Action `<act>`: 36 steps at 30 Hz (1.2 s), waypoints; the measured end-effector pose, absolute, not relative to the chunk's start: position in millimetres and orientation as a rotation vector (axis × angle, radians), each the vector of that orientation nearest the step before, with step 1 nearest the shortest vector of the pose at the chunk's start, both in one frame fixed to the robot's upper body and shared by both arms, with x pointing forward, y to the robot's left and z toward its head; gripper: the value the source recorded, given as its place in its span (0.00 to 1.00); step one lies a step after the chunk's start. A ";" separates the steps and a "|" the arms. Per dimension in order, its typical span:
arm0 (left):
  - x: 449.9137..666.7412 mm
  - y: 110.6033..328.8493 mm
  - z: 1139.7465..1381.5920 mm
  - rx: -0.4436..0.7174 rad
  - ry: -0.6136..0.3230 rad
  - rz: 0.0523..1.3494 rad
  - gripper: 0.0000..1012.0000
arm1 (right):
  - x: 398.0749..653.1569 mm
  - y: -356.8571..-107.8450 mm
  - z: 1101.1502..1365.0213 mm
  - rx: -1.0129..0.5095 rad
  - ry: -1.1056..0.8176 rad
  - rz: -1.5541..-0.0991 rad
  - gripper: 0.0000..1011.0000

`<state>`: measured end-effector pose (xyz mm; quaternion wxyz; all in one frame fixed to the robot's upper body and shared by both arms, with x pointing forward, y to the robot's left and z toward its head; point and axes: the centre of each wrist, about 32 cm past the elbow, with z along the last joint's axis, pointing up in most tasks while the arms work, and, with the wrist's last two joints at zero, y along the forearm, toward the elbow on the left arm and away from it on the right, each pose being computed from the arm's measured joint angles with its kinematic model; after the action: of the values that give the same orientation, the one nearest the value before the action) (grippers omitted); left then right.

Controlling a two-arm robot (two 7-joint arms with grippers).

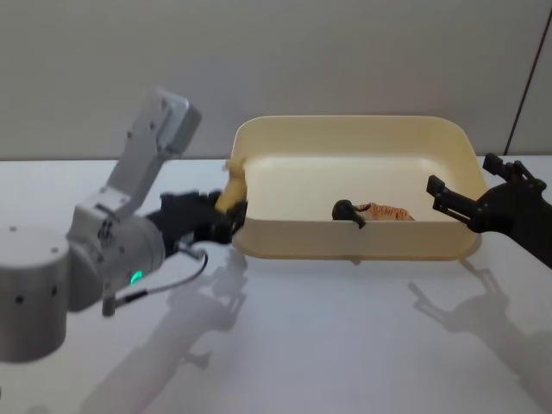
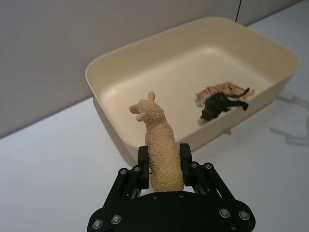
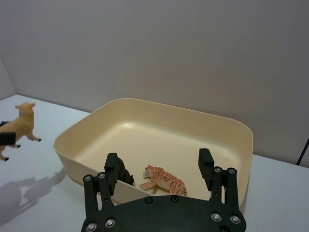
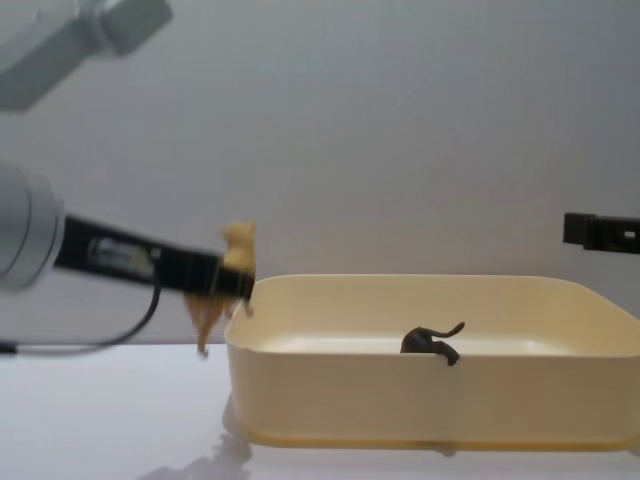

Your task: Pick up the toy alternately with two hands and place it into the central storage box.

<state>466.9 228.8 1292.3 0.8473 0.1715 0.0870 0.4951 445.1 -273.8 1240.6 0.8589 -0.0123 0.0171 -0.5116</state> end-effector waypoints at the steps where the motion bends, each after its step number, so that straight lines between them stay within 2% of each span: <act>1: 470.8 228.3 1296.0 0.346 0.166 1.044 0.35 | 445.1 -273.8 1240.6 -0.026 0.036 -1.074 0.99; 14: 514.8 223.0 1318.3 0.243 0.074 0.992 0.35 | 445.1 -273.8 1240.6 -0.026 0.036 -1.074 0.99; 28: 561.0 209.8 1311.1 0.239 0.064 0.877 0.35 | 445.1 -273.8 1240.6 -0.026 0.036 -1.074 0.99; 30: 566.2 207.6 1309.2 0.243 0.064 0.863 0.36 | 445.1 -273.8 1240.7 -0.026 0.036 -1.074 0.99; 36: 574.8 203.5 1306.6 0.250 0.063 0.837 0.52 | 445.1 -273.8 1240.6 -0.026 0.036 -1.074 0.99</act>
<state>574.8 203.5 1306.6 0.9056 0.1209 0.0303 0.4054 445.1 -273.8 1240.6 0.8589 -0.0122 0.0171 -0.5116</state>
